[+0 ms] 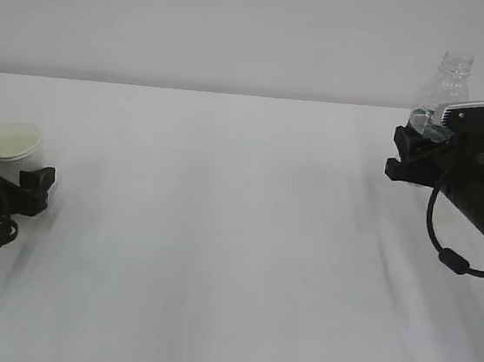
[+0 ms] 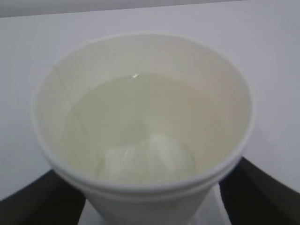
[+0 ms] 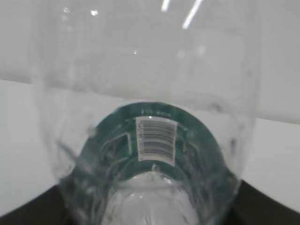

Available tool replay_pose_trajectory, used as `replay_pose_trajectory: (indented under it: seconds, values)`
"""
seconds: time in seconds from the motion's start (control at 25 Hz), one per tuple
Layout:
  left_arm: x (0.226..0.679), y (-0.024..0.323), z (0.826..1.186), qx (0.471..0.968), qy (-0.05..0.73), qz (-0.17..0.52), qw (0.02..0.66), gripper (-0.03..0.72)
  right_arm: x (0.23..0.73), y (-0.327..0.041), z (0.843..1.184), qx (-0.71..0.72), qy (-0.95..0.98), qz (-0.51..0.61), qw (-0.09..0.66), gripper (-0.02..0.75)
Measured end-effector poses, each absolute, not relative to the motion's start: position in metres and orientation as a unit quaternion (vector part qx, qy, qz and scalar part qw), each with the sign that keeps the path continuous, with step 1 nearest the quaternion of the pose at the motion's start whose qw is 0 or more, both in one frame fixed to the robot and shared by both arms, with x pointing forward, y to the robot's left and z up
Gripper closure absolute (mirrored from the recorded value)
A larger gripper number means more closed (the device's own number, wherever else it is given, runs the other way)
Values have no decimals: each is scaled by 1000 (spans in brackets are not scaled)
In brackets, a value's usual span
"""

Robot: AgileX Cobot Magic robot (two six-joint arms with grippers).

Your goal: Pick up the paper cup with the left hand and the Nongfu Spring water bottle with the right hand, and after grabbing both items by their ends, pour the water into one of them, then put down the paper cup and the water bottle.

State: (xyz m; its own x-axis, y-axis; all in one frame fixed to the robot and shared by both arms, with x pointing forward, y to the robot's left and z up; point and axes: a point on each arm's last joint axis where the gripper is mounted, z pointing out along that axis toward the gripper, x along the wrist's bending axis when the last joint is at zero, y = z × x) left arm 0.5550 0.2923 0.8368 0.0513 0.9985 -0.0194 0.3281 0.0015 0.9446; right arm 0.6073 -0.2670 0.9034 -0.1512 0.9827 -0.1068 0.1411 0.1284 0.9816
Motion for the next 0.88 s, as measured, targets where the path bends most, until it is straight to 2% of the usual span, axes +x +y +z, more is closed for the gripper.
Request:
replay_pose_trajectory:
  seconds: [0.4,0.88]
  values:
    - [542,294,853,578,566,402,428,61,607,-267,903,469,600,465,453,333]
    - [511,295,856,582,586,380,416,67,607,-267,903,469,600,465,453,332]
